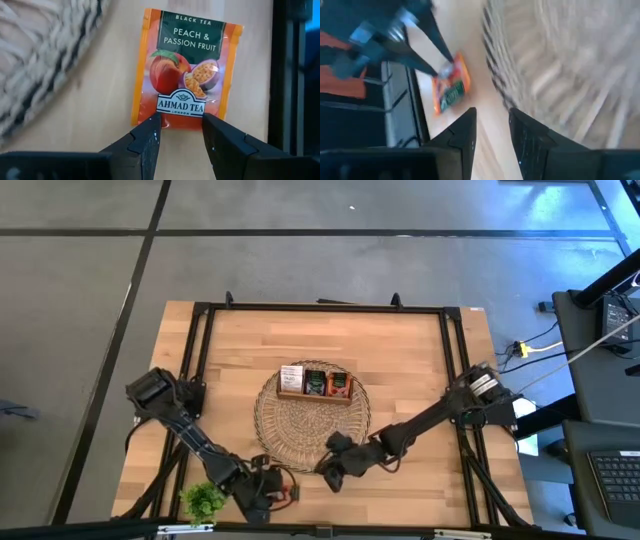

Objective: Pick & Place Tea
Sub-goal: Put the orange tea bag into the right slot of the wooden organizer

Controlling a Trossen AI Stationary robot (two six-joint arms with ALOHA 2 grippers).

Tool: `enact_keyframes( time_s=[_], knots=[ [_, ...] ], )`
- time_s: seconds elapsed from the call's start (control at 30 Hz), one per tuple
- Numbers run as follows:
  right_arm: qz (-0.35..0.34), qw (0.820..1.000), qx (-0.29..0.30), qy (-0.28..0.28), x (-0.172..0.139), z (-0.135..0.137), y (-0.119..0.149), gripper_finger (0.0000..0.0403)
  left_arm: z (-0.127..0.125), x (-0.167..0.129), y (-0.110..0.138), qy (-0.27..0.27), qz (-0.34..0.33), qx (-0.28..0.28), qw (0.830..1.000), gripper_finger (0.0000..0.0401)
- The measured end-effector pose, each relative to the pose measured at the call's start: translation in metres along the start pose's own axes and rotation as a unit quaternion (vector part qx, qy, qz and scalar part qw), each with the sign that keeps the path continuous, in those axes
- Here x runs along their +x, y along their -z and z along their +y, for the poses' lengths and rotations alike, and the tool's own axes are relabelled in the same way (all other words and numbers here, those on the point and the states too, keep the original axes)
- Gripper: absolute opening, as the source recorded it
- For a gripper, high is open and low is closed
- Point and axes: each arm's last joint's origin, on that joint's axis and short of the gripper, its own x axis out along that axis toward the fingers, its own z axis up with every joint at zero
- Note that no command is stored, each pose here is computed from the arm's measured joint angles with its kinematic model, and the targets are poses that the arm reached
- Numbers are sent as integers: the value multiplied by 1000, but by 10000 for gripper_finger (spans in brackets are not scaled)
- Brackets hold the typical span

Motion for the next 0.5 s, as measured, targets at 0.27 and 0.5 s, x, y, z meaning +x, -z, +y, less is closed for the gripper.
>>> enact_keyframes(
  time_s=[0.27, 0.5],
  knots=[
    [53, 996, 62, -37, 18, -4, 9, 119, 4, 3, -11, 0, -27, -19, 999, 143],
    [38, 997, 46, -40, 18, 3, 11, 127, 4, 4, -13, -7, -46, -20, 999, 143]
  ],
)
